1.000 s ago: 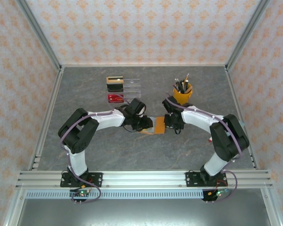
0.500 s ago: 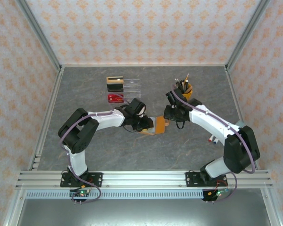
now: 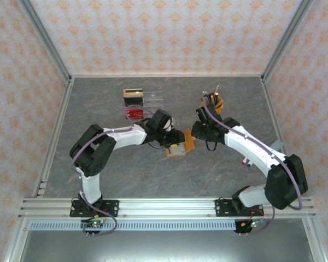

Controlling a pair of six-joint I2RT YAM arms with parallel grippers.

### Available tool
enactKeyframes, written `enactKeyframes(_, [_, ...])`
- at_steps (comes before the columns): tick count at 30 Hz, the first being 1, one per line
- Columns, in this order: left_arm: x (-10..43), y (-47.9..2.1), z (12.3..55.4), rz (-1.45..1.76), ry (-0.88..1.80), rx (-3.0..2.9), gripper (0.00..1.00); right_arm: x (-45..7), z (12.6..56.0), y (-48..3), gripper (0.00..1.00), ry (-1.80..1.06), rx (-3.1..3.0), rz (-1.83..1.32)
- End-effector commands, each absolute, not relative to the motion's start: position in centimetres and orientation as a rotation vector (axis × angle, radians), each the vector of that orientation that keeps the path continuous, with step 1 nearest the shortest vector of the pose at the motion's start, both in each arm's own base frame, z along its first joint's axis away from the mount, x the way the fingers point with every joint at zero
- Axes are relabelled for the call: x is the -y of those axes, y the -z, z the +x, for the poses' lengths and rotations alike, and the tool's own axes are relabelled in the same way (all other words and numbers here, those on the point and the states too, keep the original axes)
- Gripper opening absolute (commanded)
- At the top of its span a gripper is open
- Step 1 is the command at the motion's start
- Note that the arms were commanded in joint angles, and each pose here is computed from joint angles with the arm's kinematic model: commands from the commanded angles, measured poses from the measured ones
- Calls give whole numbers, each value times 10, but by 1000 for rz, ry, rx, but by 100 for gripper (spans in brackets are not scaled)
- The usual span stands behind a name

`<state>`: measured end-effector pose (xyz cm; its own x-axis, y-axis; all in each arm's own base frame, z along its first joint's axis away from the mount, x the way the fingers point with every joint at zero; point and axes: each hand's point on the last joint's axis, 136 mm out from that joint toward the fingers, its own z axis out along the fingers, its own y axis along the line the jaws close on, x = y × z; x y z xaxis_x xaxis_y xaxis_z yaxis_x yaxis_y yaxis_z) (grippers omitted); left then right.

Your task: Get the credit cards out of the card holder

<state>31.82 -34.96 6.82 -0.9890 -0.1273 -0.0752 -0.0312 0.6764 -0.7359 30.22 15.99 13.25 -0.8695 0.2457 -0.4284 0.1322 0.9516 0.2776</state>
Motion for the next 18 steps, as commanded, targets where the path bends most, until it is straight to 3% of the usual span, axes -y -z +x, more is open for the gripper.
enactKeyframes(1, [365,-69,321,-94,1246,-2761,44,-149,301,-132,40,-274,-2605,314])
enactKeyframes(18, [395,-88,338,-37,1352,-2679,49,-145,289,-121,40,-292,-2623,328])
